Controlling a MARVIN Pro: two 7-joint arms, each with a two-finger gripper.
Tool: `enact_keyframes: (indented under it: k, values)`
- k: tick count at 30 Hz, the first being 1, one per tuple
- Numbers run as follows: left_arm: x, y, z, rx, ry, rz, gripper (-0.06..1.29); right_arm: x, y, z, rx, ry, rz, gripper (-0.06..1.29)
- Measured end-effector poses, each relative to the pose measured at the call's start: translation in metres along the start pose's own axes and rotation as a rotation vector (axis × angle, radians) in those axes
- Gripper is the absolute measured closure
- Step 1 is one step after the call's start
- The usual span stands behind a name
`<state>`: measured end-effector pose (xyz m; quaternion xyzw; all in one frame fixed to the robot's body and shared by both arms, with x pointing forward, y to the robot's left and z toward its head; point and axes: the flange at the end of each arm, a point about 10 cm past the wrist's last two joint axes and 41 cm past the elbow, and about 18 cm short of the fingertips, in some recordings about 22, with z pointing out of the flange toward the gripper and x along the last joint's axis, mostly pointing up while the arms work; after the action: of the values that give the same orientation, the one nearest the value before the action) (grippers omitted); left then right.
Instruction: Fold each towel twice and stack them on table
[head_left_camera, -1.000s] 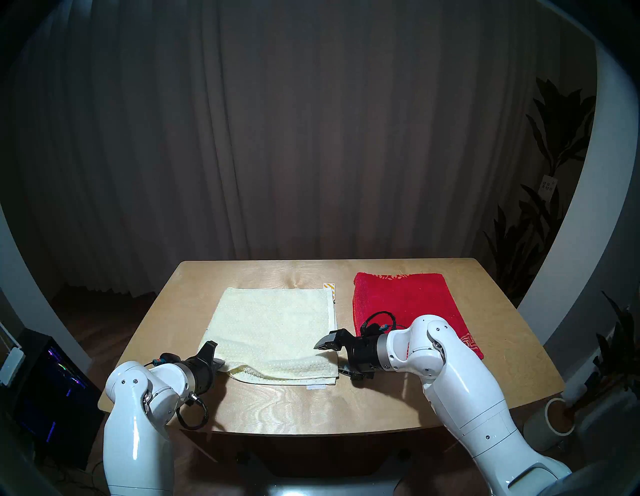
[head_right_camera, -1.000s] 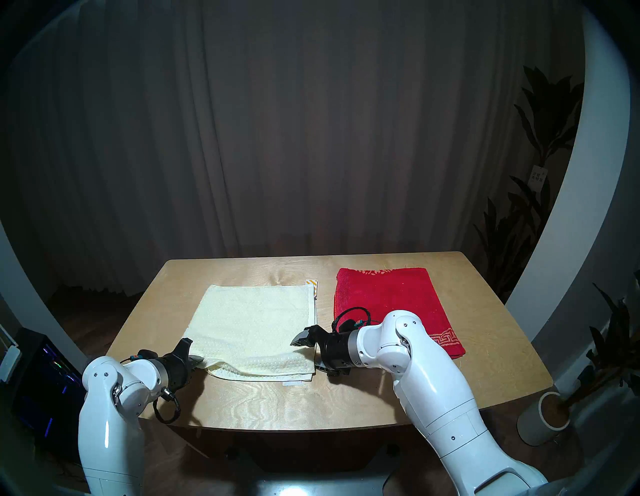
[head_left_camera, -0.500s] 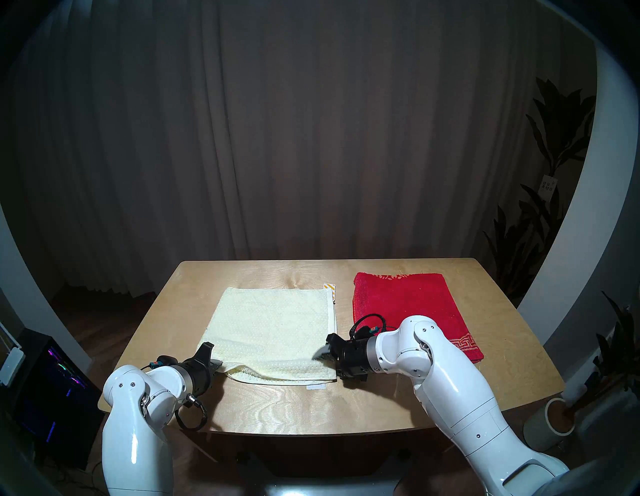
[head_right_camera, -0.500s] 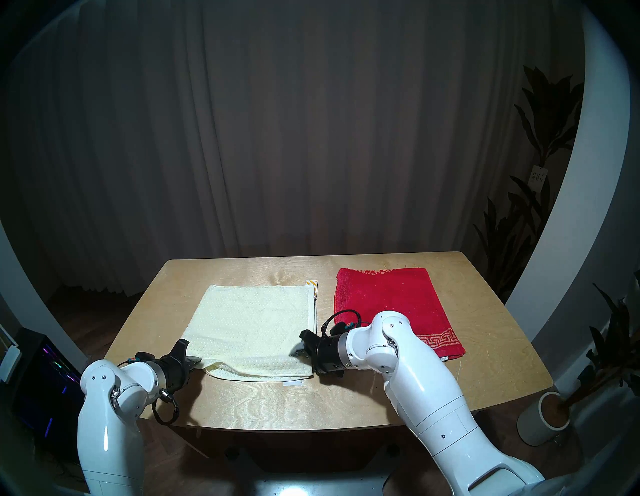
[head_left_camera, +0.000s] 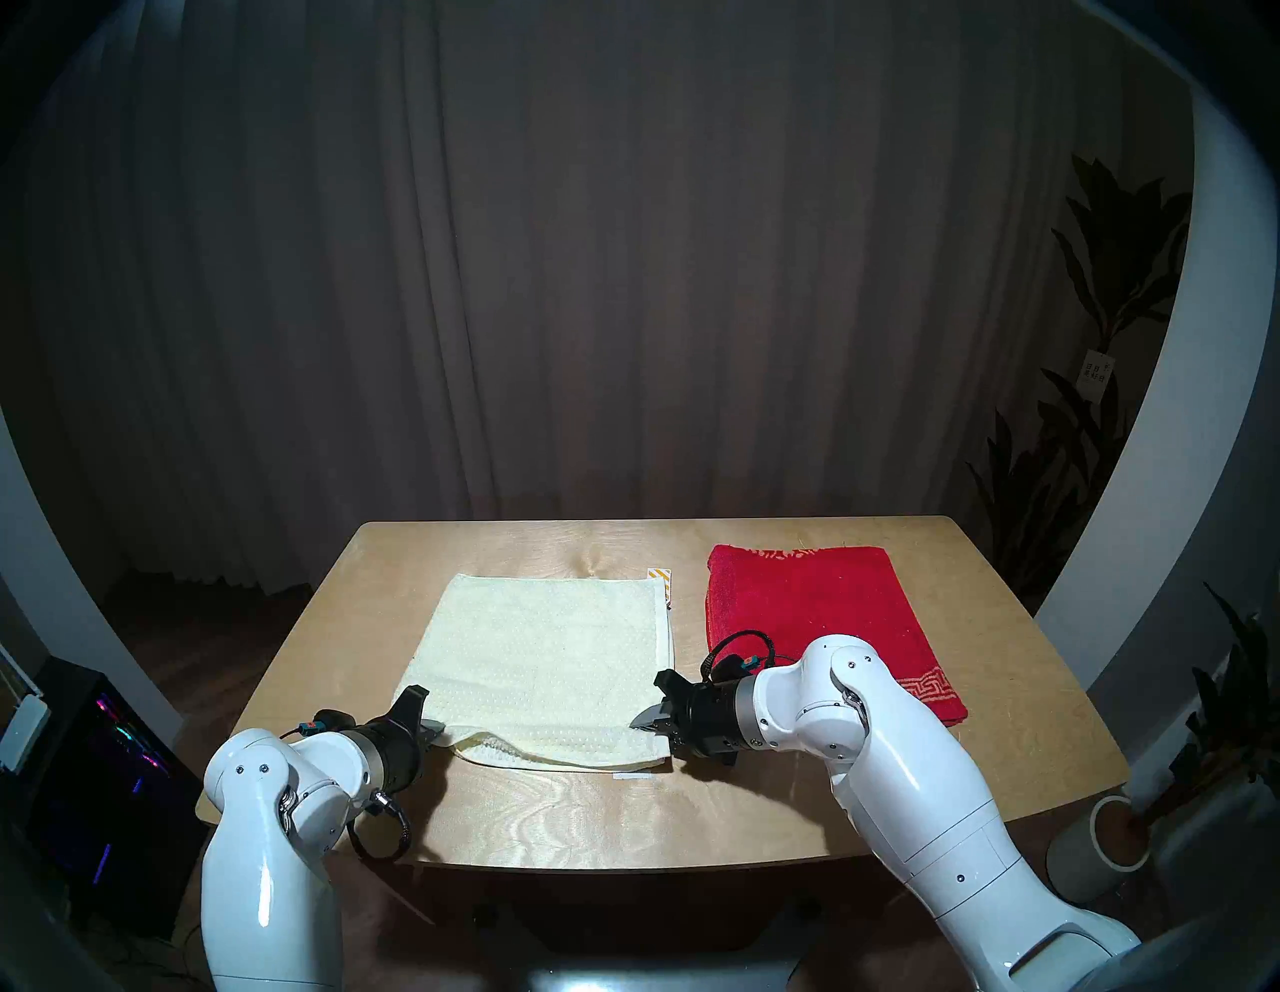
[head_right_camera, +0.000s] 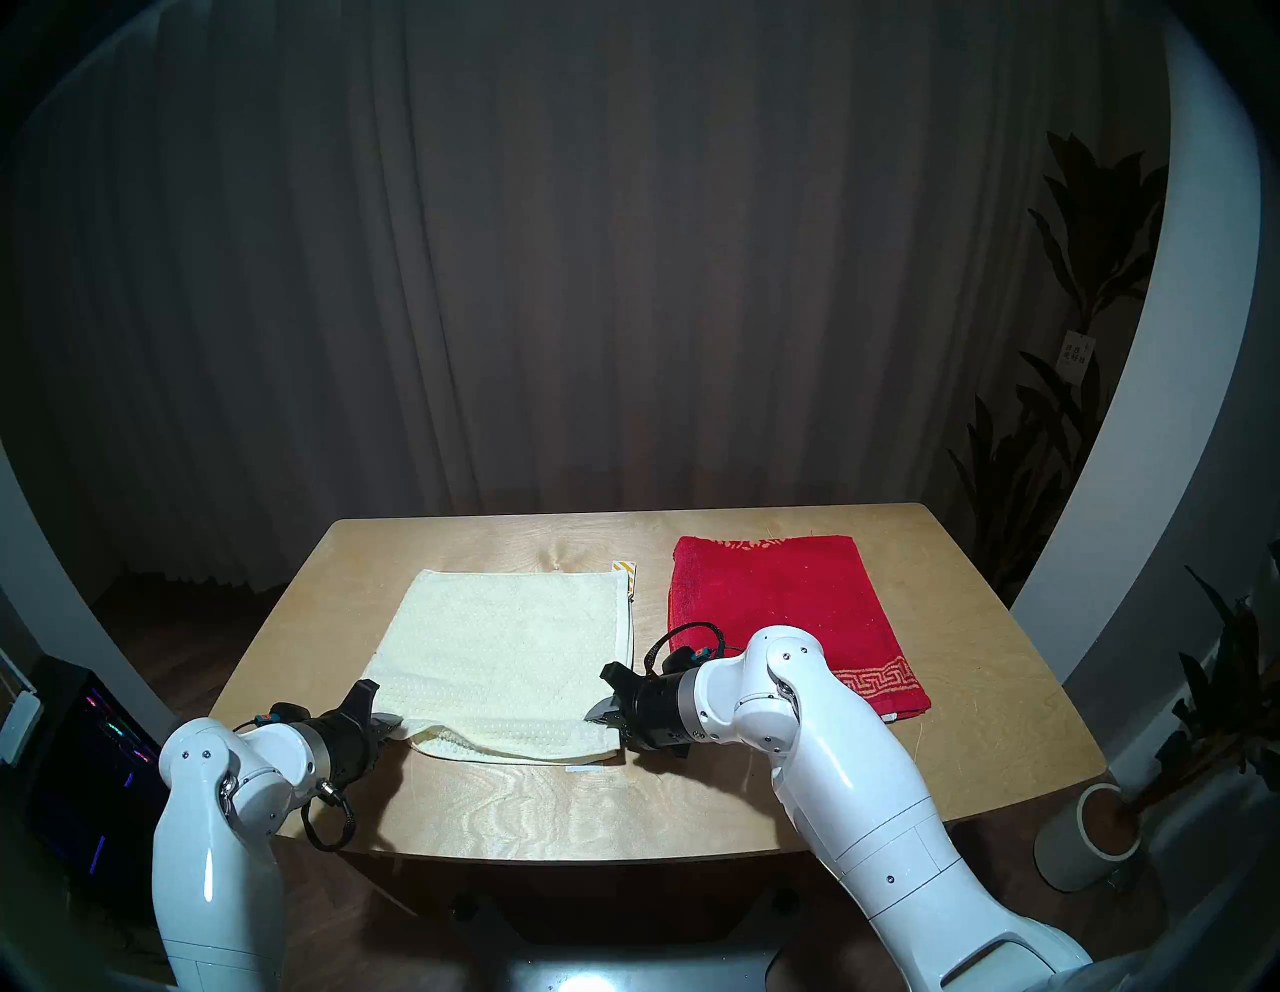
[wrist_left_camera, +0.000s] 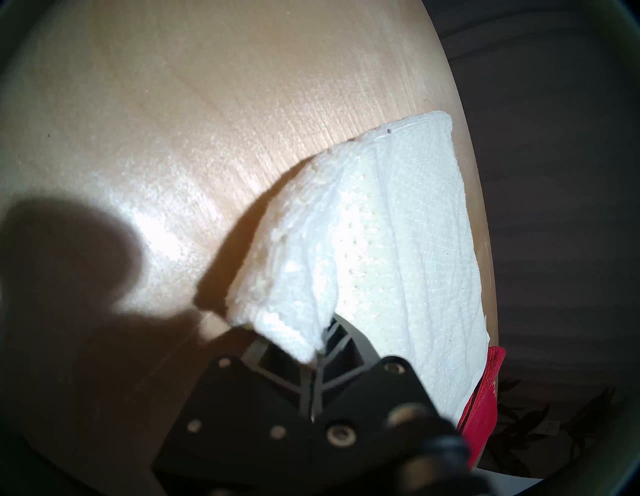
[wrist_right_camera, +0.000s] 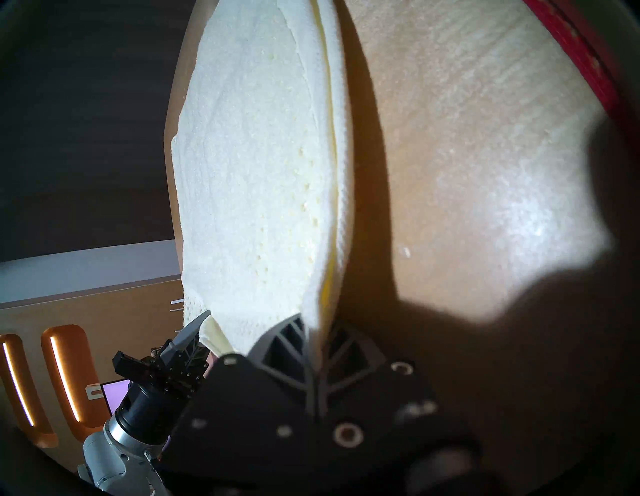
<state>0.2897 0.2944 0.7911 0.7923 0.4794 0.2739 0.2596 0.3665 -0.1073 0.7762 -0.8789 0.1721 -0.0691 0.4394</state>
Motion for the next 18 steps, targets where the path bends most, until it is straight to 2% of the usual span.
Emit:
enact_keyframes:
  k: [8,18]
  values:
    - [-0.008,0.011,-0.002,0.009,-0.022,0.041,1.26,0.002,0.007,-0.019,0.028,0.009,0.062,1.26]
    - [-0.014,0.039,-0.007,-0.007,-0.036,0.119,1.26,0.019,0.002,-0.042,0.075,0.056,0.115,1.26]
